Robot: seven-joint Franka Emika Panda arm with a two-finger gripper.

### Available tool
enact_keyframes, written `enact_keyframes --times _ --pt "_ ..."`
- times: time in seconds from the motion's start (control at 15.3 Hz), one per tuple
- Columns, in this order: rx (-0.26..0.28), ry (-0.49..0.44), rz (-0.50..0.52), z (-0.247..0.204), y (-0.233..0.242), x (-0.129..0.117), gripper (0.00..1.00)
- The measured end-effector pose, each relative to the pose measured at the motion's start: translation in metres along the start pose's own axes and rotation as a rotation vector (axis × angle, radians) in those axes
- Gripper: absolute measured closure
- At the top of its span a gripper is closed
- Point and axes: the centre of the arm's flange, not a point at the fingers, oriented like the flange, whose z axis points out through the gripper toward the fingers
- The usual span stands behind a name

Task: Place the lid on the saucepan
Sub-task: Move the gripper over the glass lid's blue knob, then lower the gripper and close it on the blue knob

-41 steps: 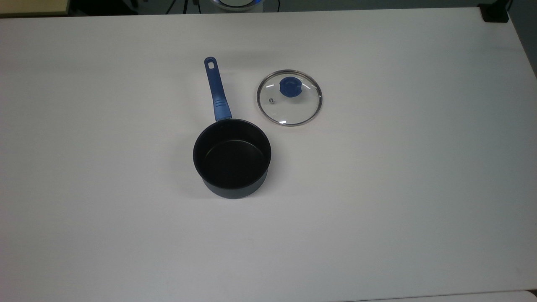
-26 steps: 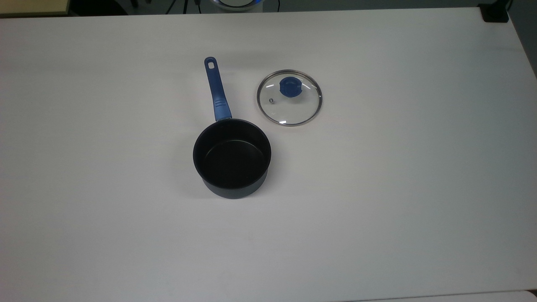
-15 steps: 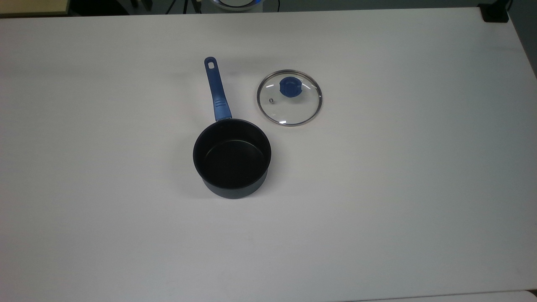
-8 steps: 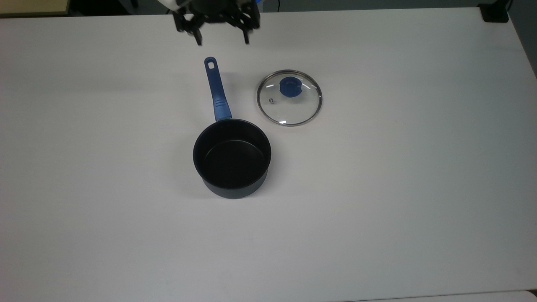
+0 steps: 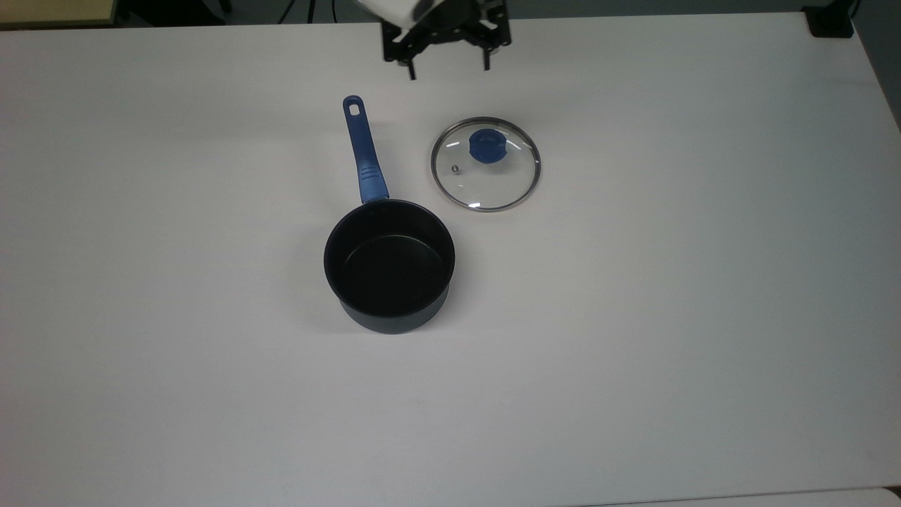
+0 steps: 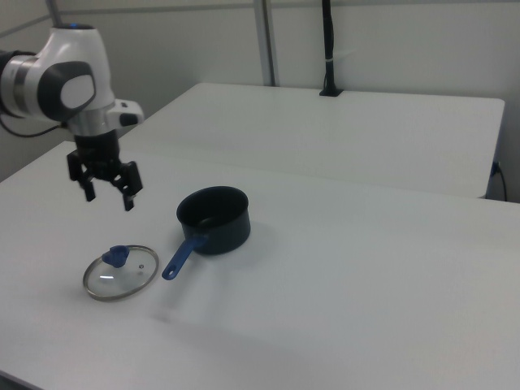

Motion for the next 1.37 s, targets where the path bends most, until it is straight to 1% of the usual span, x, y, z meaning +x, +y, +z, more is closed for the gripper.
enact_keyframes --times 0.07,0.2,0.33,0.39,0.46,0.59,0.78,0.98,1.18,1.37 --pt "-0.002 -0.002 -0.02 0.007 -0.012 -0.004 0.0" --pt "-0.003 0.022 -0.028 0.02 -0.032 -0.005 0.0" --pt "-0.006 0.017 -0.043 0.034 -0.044 -0.007 0.0" --pt "-0.014 0.013 -0.039 0.043 -0.05 -0.006 0.0" --pt "-0.037 0.018 -0.02 0.057 -0.056 -0.002 0.0" --pt "-0.062 0.013 0.003 0.075 -0.06 0.005 0.0" --pt "-0.078 -0.027 0.002 0.109 -0.064 0.013 0.0" --pt "-0.103 -0.031 0.018 0.148 -0.075 0.024 0.0" --pt "-0.113 -0.036 0.037 0.163 -0.075 0.029 0.0" --pt "-0.123 -0.042 0.048 0.17 -0.075 0.032 0.03"
